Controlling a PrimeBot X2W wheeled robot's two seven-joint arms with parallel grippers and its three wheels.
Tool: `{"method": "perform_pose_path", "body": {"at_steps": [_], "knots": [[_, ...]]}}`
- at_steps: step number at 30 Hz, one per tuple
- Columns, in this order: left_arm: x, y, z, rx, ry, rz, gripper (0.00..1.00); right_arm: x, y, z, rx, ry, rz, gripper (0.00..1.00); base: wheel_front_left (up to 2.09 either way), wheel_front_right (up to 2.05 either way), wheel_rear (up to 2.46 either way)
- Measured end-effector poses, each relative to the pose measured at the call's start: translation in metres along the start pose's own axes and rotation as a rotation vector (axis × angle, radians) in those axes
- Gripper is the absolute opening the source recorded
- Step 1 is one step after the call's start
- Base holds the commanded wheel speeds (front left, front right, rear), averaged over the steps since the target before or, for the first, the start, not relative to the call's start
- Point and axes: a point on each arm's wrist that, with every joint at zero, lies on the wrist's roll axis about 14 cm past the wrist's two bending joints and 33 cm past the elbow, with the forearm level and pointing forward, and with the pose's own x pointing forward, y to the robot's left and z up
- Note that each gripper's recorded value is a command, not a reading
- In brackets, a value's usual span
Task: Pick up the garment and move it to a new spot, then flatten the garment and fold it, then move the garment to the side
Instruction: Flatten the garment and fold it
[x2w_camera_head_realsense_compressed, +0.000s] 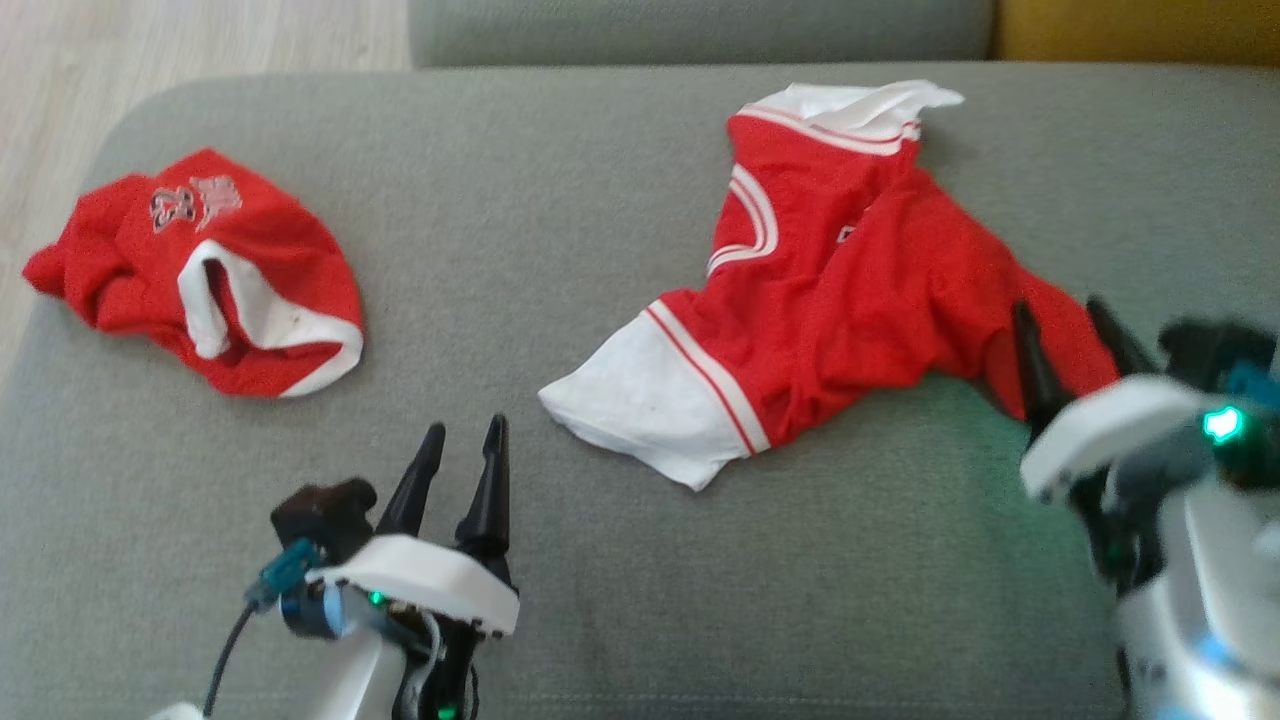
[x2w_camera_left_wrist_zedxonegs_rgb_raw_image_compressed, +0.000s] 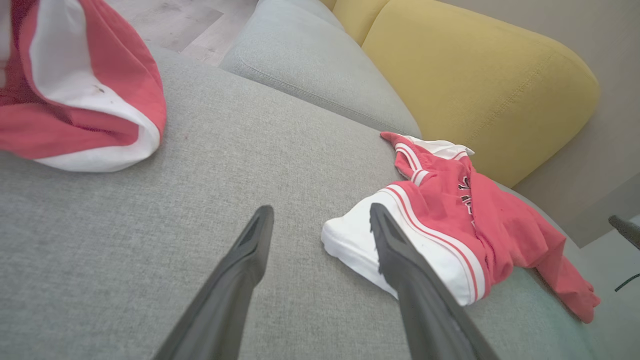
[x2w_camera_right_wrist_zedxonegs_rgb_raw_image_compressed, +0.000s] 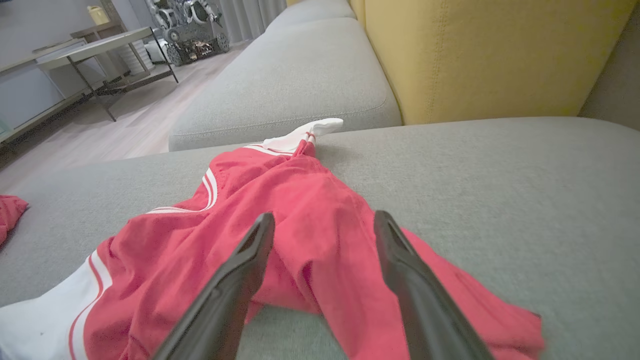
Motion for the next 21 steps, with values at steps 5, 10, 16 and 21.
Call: {"method": "perform_pose_path", "body": {"at_steps": [5, 10, 16, 21], "knots": [[0.011, 0.008, 0.004, 0.004, -0.004, 0.012, 1.00, 0.041, 0.000, 0.011, 0.026, 0.051, 0.009, 1.00, 0.00, 0.00, 0.00], [0.016, 0.021, -0.002, 0.007, 0.017, 0.039, 1.00, 0.077, -0.003, -0.010, 0.015, 0.180, 0.011, 1.00, 0.00, 0.00, 0.00], [0.017, 0.033, -0.007, 0.009, 0.035, 0.074, 1.00, 0.101, -0.002, -0.028, 0.007, 0.259, 0.017, 1.00, 0.00, 0.00, 0.00], [0.019, 0.037, -0.008, 0.011, 0.040, 0.084, 1.00, 0.111, 0.002, -0.033, -0.003, 0.277, 0.027, 1.00, 0.00, 0.00, 0.00]]}}
